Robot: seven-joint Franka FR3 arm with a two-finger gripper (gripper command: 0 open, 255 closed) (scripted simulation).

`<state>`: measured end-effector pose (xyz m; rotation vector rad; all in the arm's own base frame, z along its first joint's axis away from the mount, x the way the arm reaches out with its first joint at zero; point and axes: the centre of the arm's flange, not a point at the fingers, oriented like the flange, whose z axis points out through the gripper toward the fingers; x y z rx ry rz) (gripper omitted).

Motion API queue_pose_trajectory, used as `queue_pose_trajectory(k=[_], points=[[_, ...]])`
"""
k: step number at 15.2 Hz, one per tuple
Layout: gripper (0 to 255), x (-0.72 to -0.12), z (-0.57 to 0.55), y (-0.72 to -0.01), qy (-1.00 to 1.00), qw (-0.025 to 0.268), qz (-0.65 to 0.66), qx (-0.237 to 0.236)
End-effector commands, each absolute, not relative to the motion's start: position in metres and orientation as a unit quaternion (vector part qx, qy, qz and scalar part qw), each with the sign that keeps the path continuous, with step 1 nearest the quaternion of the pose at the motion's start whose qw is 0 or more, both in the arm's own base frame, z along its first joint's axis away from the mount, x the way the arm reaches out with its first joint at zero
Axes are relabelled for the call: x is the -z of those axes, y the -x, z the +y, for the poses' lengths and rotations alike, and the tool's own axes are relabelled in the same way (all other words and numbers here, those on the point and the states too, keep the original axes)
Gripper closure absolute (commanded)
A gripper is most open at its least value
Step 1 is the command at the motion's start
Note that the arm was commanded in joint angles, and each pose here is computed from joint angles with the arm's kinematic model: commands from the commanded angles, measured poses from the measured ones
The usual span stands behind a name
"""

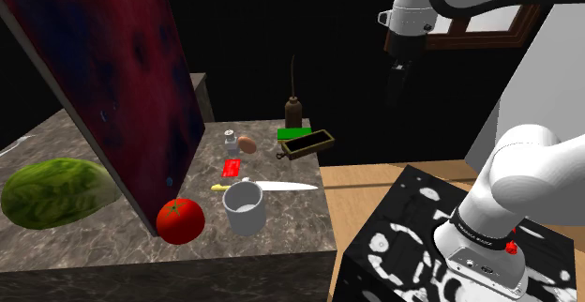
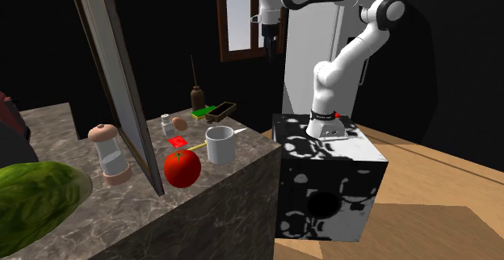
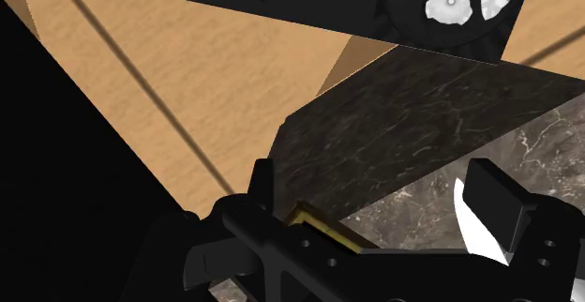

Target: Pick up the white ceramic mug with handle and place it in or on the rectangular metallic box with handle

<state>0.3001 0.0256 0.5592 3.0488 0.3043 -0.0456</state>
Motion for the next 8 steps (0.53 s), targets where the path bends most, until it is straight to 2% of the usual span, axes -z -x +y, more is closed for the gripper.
queue_pose_trajectory(k=[1,8], points=[[0,-0.559,0.026,-0.300,-0.994,0.039,0.099,0.015],[0,-0.526,0.104,-0.333,-0.994,0.033,0.101,0.017]])
